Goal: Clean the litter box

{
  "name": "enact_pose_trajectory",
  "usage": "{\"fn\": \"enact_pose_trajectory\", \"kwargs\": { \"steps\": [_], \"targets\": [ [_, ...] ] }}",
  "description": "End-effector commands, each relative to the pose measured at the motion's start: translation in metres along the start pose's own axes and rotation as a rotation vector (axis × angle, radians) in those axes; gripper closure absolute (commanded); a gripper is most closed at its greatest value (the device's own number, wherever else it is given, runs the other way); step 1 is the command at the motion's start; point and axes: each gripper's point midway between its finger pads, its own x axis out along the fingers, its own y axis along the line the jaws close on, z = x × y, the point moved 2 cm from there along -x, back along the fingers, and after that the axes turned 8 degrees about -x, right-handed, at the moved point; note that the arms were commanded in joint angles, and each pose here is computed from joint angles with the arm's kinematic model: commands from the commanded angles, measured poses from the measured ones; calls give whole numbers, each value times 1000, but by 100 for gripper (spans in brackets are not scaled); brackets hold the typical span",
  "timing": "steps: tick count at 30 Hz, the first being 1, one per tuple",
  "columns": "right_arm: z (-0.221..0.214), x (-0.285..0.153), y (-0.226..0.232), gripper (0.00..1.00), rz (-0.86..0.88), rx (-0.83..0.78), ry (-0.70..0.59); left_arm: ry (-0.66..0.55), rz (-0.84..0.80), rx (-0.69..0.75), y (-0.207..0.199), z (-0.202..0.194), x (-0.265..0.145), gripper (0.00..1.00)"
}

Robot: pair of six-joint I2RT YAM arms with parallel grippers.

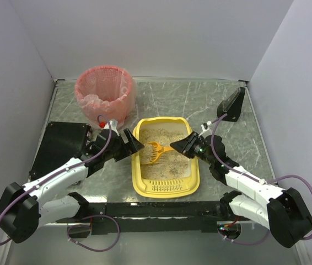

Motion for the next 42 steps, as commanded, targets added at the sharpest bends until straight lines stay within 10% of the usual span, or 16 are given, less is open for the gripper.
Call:
{"fn": "enact_pose_trajectory", "kwargs": {
  "steps": [1,42],
  "targets": [
    [21,-6,22,100,102,3,-76,-20,-4,-16,-2,3,-4,3],
    [66,-92,21,100,433,191,-174,-71,-73,-28,-11,10,-9,3]
  ]
}}
